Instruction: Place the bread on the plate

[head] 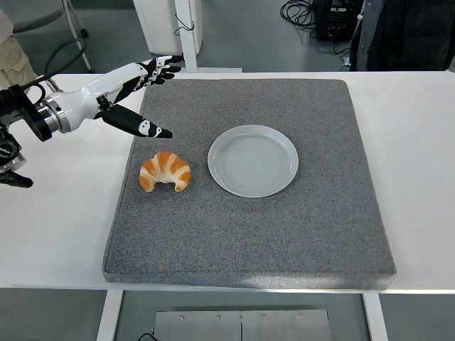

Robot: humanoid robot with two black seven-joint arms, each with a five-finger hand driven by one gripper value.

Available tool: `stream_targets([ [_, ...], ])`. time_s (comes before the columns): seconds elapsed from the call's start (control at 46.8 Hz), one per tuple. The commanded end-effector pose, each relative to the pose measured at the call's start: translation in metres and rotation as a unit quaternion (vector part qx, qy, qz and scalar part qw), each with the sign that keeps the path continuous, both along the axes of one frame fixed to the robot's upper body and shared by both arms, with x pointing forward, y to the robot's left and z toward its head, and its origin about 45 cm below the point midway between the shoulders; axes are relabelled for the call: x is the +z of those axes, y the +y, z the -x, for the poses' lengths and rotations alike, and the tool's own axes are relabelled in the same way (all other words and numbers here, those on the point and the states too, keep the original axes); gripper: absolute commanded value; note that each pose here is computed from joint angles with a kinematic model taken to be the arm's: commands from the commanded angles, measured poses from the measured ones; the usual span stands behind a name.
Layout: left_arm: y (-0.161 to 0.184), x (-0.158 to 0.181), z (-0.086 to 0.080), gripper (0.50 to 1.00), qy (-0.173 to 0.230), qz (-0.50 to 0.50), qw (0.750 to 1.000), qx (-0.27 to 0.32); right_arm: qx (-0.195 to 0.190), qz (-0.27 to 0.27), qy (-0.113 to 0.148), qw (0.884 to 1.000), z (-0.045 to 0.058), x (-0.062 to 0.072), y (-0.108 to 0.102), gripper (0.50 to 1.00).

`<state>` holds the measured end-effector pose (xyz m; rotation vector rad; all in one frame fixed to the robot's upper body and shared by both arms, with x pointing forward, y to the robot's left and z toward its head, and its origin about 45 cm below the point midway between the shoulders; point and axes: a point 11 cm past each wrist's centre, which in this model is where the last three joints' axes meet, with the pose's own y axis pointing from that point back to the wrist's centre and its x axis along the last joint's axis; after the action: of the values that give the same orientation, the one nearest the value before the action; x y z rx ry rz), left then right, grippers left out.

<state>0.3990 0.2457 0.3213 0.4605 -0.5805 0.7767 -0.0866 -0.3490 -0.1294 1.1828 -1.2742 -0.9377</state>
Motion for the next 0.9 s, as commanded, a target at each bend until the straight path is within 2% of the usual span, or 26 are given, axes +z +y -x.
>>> stream_targets([
  [0.0, 0.002, -0.006, 0.0, 0.996, -0.006, -0.018, 1.0, 0.002, 0.0, 0.0, 0.0, 1.0, 0.0, 0.0, 0.0, 1.0],
  [0.128, 0.004, -0.024, 0.006, 0.996, -0.006, -0.06, 0.998, -0.004, -0.001, 0.0, 0.0, 1.0, 0.0, 0.0, 0.0, 1.0],
  [0.299, 0.007, -0.041, 0.01, 0.995, -0.03, -0.115, 0.993, -0.013, 0.0, 0.0, 0.0, 1.0, 0.0, 0.0, 0.0, 1.0],
  [0.876, 0.007, -0.077, 0.022, 0.992, -0.018, -0.141, 0.99, -0.021, 0.0, 0.0, 0.0, 1.0, 0.0, 0.0, 0.0, 1.0],
])
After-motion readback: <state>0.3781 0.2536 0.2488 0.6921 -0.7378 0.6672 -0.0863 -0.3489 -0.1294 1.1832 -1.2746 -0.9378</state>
